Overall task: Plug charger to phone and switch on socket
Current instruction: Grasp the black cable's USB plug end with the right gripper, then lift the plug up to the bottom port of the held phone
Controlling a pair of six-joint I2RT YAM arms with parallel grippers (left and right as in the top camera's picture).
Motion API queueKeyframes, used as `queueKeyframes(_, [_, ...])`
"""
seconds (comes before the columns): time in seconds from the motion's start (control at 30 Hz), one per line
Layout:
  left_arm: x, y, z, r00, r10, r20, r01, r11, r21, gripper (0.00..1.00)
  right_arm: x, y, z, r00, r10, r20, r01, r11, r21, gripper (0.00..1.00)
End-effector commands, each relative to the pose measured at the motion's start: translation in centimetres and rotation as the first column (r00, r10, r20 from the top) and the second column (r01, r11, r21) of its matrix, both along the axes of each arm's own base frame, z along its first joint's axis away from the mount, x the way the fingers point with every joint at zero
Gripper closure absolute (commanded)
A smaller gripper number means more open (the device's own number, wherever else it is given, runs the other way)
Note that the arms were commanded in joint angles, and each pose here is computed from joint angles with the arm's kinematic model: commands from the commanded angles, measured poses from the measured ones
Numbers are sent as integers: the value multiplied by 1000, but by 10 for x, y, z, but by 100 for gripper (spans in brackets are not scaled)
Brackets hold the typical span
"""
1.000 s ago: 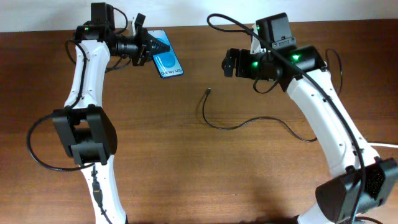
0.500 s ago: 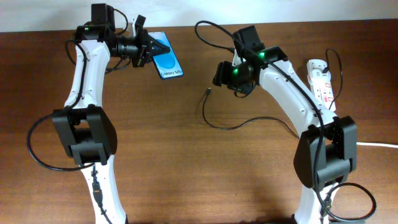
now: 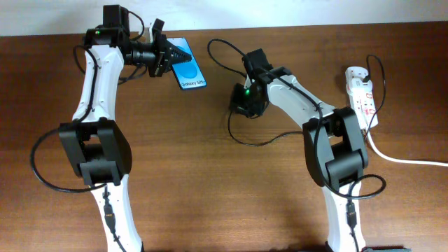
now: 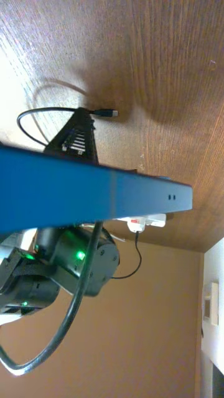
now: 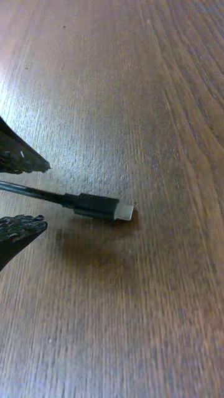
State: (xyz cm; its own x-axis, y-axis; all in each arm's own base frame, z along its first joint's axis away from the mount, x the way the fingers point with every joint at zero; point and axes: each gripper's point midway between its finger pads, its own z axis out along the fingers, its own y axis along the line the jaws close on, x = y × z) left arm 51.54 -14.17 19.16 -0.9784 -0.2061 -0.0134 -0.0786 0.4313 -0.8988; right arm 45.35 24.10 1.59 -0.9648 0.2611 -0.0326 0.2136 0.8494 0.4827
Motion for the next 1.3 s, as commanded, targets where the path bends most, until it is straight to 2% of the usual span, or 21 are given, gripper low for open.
queueKeyframes(0.0, [-1, -2, 9, 1000, -7, 13, 7, 1000, -20, 100, 2, 7, -5, 1000, 2, 11, -3, 1000, 4, 74])
queueKeyframes(0.63, [-1, -2, 9, 1000, -7, 9, 7, 1000, -21, 100, -1, 5, -29, 999, -19, 49, 21, 998, -52, 74])
queueKeyframes(0.67, [-1, -2, 9, 1000, -7, 9, 7, 1000, -21, 100, -1, 5, -29, 999, -19, 48, 21, 998, -52, 76])
queueKeyframes(0.73, [-1, -2, 9, 1000, -7, 9, 7, 1000, -21, 100, -2, 5, -30, 999, -18, 46, 20, 998, -52, 96])
queueKeyframes(0.8, [-2, -2, 9, 1000, -7, 8, 7, 1000, -22, 100, -1, 0, -25, 999, -15, 42, 17, 999, -47, 96])
queueKeyframes(0.9, [-2, -2, 9, 1000, -7, 2, 7, 1000, -22, 100, 7, -23, 38, 983, 111, 149, -124, 989, 82, 96])
queueKeyframes(0.97, [-7, -4, 12, 1000, -23, -8, 23, 998, -52, 100, -7, -41, 128, 896, 263, 357, -351, 913, 207, 96])
queueKeyframes(1.1, [-19, -17, 46, 986, -124, 115, 148, 961, -233, 100, -62, -70, 241, 761, 338, 553, -465, 880, 102, 96])
queueKeyframes(1.17, [-27, -24, 62, 970, -162, 182, 212, 929, -304, 100, -96, -67, 262, 727, 384, 569, -532, 839, 114, 96])
queueKeyframes(1.27, [-33, -39, 65, 961, -196, 193, 251, 913, -322, 100, -126, -71, 262, 759, 387, 523, -525, 840, 141, 96])
